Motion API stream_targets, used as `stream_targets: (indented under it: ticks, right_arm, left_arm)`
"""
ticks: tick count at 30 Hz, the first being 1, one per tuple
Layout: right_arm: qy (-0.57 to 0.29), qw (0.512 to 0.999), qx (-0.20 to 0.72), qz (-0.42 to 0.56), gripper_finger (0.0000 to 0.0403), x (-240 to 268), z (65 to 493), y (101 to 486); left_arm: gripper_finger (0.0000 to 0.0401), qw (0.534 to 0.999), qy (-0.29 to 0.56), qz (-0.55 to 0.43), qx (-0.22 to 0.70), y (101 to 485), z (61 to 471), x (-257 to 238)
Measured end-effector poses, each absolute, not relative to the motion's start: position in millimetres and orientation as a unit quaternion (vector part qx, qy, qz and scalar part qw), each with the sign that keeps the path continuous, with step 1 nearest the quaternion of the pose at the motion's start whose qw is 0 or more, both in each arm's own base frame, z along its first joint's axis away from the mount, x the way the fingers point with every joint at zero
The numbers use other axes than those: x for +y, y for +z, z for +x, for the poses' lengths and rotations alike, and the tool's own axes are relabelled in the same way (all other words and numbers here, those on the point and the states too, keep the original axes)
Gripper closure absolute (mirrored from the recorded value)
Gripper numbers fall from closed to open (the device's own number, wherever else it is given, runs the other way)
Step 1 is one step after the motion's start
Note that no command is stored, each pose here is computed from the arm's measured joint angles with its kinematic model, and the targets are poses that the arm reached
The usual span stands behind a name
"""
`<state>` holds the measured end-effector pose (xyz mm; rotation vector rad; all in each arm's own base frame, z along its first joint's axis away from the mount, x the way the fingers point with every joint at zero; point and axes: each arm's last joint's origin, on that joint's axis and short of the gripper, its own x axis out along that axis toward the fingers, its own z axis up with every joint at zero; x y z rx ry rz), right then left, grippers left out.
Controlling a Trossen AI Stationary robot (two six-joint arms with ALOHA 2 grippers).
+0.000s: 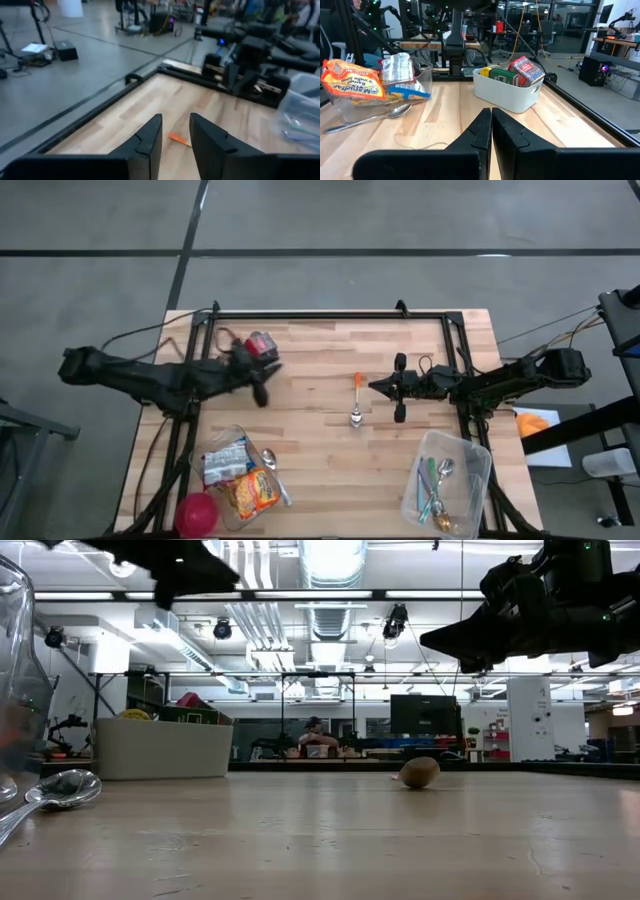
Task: Pick & Place Food Item
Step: Put the orange spoon into the white bin
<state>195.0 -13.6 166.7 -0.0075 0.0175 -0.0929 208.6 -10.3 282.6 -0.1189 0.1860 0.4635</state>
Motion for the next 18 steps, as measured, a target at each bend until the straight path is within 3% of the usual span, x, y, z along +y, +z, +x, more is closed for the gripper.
stream_targets:
  ticks: [9, 18]
  right_arm:
    - [-0.046, 0.999, 0.009, -0.004, 0.0392, -14, 195, 167]
    - [-0.046, 0.999, 0.009, -0.004, 0.0392, -14, 195, 167]
  left_arm:
    - [0.03, 0.973, 0.223, -0.051, 0.027, 259, 139, -2]
    - [0.03, 0.974, 0.22, -0.063, -0.009, 241, 114, 2]
